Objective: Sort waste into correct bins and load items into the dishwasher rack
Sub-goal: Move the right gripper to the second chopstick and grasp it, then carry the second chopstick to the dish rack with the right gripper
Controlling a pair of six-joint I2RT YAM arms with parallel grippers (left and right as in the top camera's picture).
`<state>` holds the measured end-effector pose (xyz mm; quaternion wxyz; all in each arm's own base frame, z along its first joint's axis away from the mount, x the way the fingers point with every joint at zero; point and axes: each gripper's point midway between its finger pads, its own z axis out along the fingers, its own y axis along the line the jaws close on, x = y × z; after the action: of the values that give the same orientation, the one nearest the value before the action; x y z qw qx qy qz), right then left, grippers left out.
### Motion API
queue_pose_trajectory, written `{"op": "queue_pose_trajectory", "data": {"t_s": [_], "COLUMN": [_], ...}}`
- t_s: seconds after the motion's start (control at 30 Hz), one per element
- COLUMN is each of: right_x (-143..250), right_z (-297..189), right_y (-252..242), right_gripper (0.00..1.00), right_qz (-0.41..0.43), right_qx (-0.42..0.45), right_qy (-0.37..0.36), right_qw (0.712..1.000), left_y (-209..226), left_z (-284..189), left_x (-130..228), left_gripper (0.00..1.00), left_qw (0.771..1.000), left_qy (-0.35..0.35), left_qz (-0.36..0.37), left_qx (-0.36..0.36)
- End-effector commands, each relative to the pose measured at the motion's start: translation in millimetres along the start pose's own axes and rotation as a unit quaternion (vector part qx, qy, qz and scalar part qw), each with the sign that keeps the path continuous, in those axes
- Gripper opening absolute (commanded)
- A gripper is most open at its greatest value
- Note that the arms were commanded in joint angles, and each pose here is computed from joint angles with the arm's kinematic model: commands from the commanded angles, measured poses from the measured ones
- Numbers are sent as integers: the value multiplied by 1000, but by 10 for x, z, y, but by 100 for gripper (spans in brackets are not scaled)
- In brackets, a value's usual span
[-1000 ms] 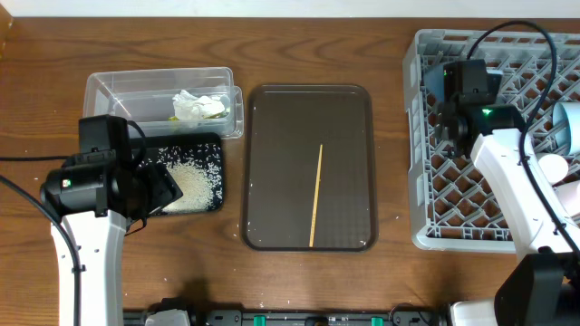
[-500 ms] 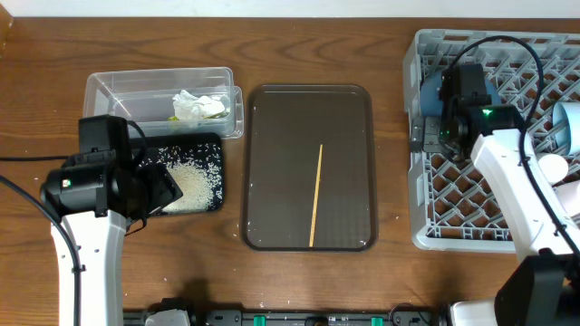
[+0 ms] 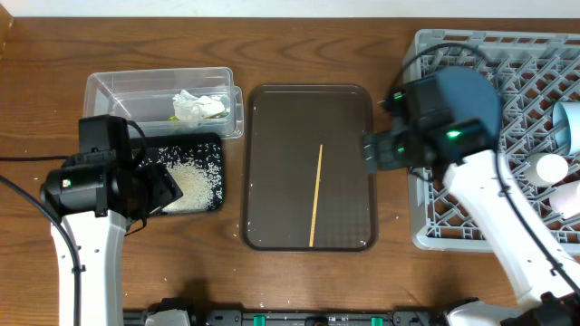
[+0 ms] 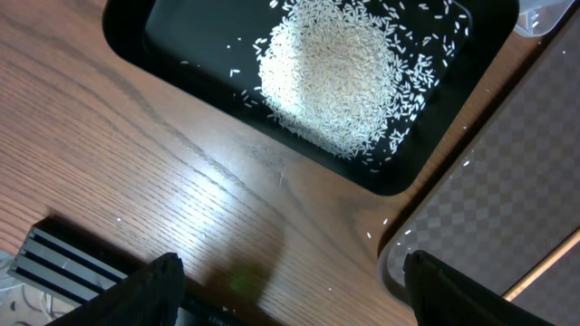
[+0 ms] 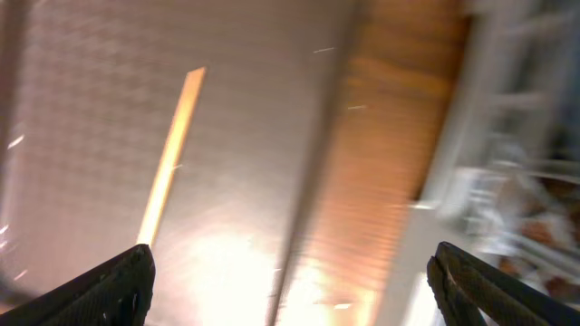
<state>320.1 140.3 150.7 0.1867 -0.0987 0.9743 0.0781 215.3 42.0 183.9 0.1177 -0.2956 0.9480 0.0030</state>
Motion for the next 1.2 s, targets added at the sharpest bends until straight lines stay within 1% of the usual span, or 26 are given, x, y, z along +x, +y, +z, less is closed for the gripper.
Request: {"op": "queue_pose_trajectory", "data": {"t_s": [0.0,0.13,0.23,0.3,0.43,0.5,0.53,0.63,0.7,0.77,0.8,0.87,0.93,0.97,1.07,1.17], "right_x": [119,276,438,562,794,900,940,1041,1096,1137,1142,1139,1122,1114,1049,893], "right_z": [158,433,654,794,1052,1169,1208,1328,1381,1425,1429,1433,1428,1426,1390,1238], "right_y": [381,698,845,900,1001,1044,1055,1076,1054,1010,997,980,973,966,925,880], "right_gripper": [94,88,75,70,65,64,61,47,40,28,24,12,3,1,1,1], "right_qz": [18,50,72,88,100,97,96,92,101,109,113,116,118,119,127,124], "right_qx": [-33,-35,-22,-8,15,24,28,37,50,68,73,78,78,77,74,60], "right_qy": [32,69,102,125,163,178,184,197,204,206,206,203,201,201,195,177], "right_qw": [999,996,992,988,981,979,978,975,972,970,969,969,969,969,970,975], "left_y": [23,23,24,24,23,23,23,23,23,23,23,23,23,23,23,22], "left_z": [12,12,12,12,12,12,12,12,12,12,12,12,12,12,12,12], "left_x": [-2,-2,-1,-1,-1,-1,-1,-1,-1,-1,-1,-1,-1,-1,-1,0], "left_gripper": [80,80,80,80,80,80,80,80,80,80,80,80,80,80,80,80], "left_qw": [1000,1000,1000,1000,1000,1000,1000,1000,1000,1000,1000,1000,1000,1000,1000,1000], "left_qy": [2,2,2,2,2,2,2,2,2,2,2,2,2,2,2,2], "left_qz": [-7,-7,-7,-7,-7,-7,-7,-7,-7,-7,-7,-7,-7,-7,-7,-7], "left_qx": [-4,-5,-5,-5,-5,-5,-5,-5,-5,-5,-5,-5,-5,-4,-4,-4]}}
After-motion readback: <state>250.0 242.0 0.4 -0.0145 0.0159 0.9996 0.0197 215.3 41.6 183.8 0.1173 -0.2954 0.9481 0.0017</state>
